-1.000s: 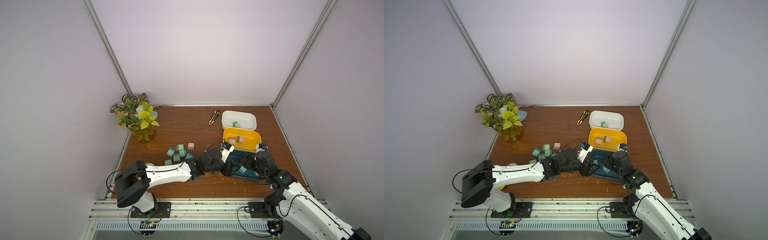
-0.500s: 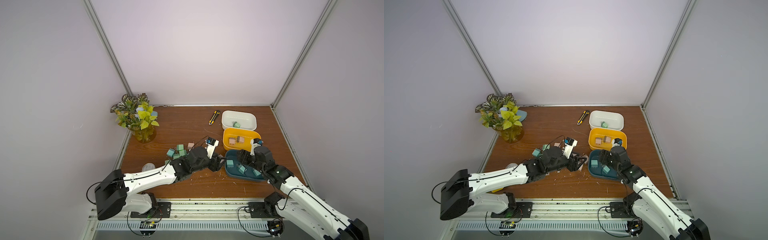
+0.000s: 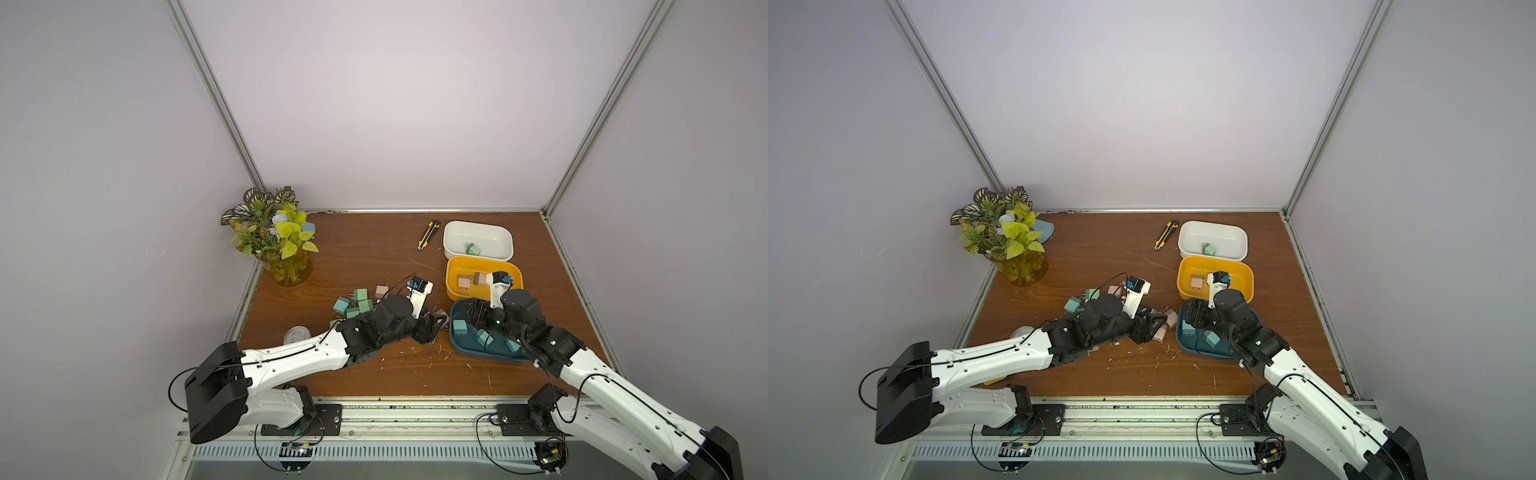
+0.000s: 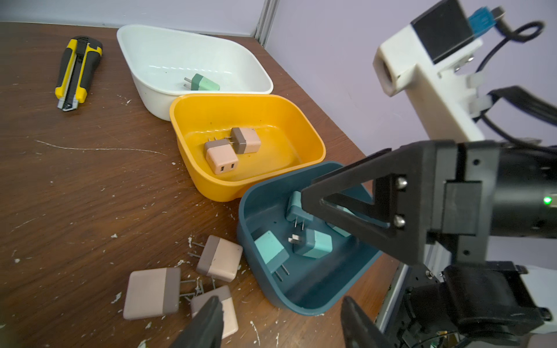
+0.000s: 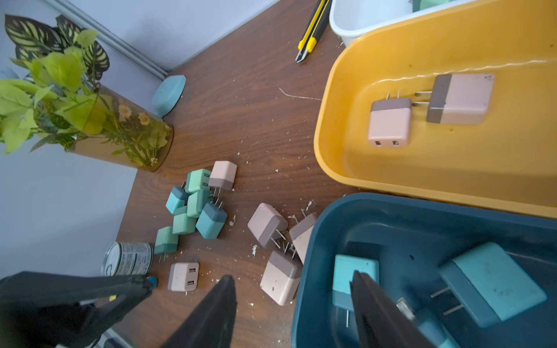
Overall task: Place the plugs by color into the storage box
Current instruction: Pick up the plug from the center of the board.
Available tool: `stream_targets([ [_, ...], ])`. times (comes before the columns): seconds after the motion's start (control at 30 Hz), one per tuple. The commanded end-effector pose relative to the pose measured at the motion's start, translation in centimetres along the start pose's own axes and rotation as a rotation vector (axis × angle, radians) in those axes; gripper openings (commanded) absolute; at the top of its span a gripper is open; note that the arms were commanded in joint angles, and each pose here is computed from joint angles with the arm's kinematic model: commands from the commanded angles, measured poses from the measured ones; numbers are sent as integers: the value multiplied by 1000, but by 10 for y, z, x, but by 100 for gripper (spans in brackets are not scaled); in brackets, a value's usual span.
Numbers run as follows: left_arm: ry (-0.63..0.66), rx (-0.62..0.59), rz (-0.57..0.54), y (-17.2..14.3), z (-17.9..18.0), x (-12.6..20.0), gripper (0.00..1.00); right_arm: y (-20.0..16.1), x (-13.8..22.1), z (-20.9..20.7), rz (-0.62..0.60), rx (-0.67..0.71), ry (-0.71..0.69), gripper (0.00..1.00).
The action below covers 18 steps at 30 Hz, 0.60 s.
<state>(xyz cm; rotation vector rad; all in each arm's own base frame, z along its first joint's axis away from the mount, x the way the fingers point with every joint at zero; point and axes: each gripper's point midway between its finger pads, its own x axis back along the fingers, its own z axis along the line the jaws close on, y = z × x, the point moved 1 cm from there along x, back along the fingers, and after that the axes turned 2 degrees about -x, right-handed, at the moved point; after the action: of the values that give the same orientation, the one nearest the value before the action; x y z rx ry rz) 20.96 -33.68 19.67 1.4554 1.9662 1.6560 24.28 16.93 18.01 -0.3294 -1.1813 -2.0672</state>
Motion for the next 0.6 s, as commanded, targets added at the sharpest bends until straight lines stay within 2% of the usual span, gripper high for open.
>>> stream_targets([
  [0.0,75,-40,-6,2,15,12,64,26,6,27,-67,88,32,67],
  [0.23,194,-78,-72,14,35,41,65,62,9,46,-138,151,-19,68],
  [0.57,287,-73,-93,13,54,60,66,41,-35,66,-4,161,39,71],
])
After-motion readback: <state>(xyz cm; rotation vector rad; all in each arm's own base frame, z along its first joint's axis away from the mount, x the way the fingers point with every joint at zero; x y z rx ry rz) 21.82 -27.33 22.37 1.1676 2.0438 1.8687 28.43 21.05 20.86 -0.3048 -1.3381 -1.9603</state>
